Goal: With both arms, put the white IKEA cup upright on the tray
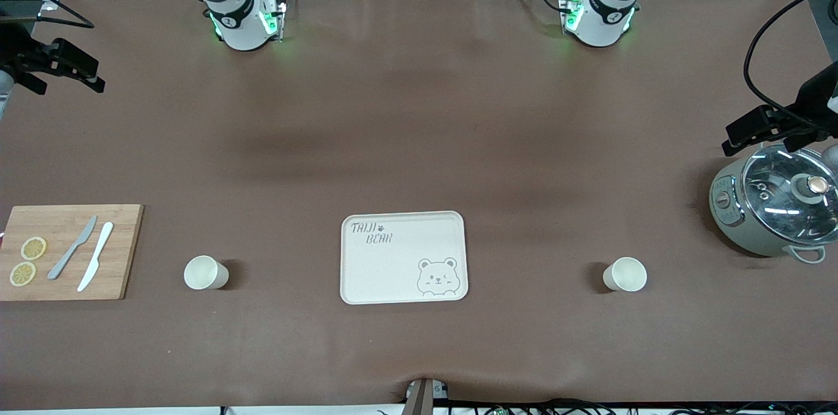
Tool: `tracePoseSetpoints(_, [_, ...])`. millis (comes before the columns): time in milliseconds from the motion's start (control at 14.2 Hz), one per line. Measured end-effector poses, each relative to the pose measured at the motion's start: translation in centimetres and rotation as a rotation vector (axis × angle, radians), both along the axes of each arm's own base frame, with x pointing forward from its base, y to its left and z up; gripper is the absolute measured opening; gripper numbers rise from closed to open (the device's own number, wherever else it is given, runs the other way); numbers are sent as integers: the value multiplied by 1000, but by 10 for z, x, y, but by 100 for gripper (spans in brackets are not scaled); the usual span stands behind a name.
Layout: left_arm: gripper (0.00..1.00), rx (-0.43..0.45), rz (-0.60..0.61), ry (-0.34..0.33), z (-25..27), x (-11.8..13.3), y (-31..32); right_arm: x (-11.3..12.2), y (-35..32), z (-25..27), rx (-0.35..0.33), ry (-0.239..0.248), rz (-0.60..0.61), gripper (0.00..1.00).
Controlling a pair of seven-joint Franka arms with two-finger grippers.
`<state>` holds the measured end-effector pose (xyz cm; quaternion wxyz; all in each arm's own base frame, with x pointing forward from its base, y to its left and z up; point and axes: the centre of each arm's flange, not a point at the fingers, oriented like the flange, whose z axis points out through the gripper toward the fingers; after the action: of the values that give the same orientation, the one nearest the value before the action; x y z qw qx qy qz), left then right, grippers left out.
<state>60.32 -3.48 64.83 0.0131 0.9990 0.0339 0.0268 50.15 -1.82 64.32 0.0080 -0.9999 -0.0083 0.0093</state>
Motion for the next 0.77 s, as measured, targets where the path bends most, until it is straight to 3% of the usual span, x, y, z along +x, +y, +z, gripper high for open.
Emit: tracePoseSetpoints(773, [100,2,31,28,-14,2,19,6,-1,-10,2,17,-11,100])
